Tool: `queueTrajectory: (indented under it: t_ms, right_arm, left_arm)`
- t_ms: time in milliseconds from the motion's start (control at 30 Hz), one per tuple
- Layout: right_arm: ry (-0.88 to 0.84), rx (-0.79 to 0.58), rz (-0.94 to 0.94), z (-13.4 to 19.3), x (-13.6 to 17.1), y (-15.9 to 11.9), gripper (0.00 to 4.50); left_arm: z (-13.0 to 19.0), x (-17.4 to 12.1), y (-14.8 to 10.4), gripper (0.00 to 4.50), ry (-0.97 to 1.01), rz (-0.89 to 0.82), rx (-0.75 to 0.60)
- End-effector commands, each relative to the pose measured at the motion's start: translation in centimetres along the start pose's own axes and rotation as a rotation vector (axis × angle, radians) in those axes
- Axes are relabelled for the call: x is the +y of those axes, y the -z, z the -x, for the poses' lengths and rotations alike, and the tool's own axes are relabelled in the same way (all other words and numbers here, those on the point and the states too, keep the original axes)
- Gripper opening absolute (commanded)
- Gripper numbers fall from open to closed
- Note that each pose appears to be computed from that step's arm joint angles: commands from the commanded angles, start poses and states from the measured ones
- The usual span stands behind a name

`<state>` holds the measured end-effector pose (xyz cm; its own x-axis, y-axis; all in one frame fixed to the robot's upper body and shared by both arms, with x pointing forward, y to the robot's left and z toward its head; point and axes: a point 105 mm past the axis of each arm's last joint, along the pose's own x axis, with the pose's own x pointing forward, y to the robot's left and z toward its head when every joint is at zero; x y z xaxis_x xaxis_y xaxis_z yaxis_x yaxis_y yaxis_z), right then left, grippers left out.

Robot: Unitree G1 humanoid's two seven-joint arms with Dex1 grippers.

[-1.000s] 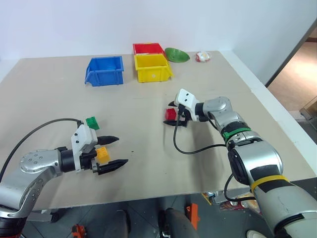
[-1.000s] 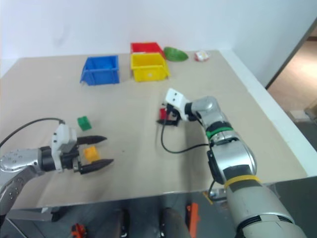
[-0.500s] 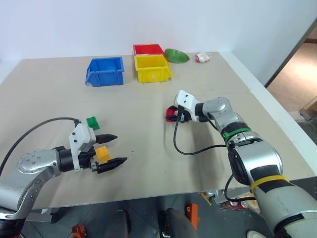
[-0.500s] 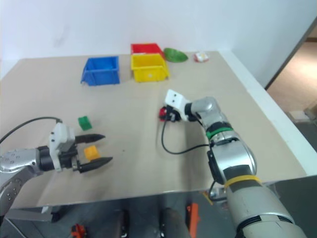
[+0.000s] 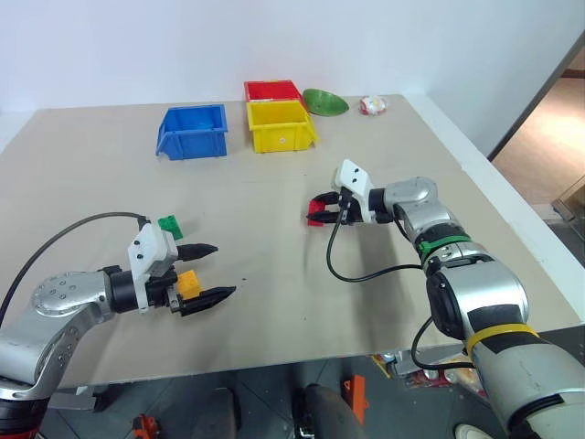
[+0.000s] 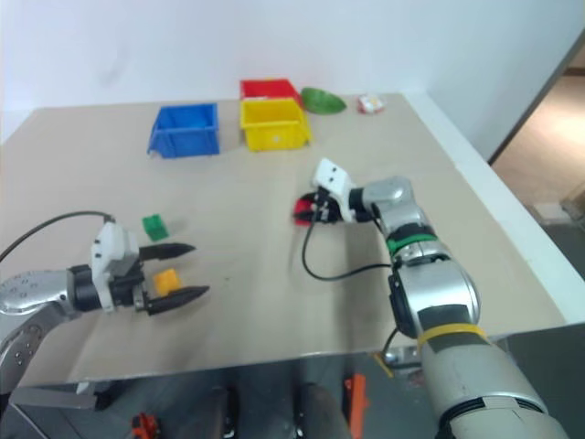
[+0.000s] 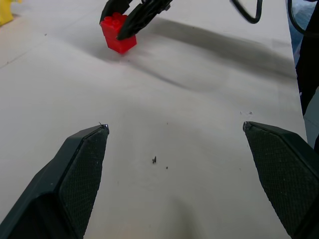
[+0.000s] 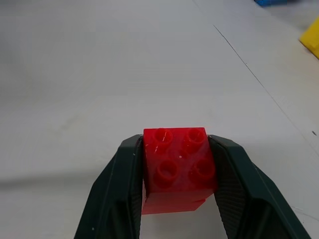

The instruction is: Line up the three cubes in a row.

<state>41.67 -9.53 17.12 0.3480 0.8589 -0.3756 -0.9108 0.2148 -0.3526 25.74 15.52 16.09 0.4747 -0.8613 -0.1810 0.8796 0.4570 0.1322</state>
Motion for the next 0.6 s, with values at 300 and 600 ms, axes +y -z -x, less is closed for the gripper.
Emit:
queueTrajectory:
  t_ms: [300, 600]
  right_arm:
    - [-0.272, -0.113, 0.081, 0.2, 5.3, -0.6, 1.44]
    - [-0.25, -0.095, 0.06, 0.4, 6.0, 0.4, 1.44]
  left_arm:
    - [-0.4, -0.9, -0.5, 4.5, 0.096, -0.026, -0.015]
    - [-0.5, -0.5, -0.5, 4.5, 0.098, -0.042, -0.006]
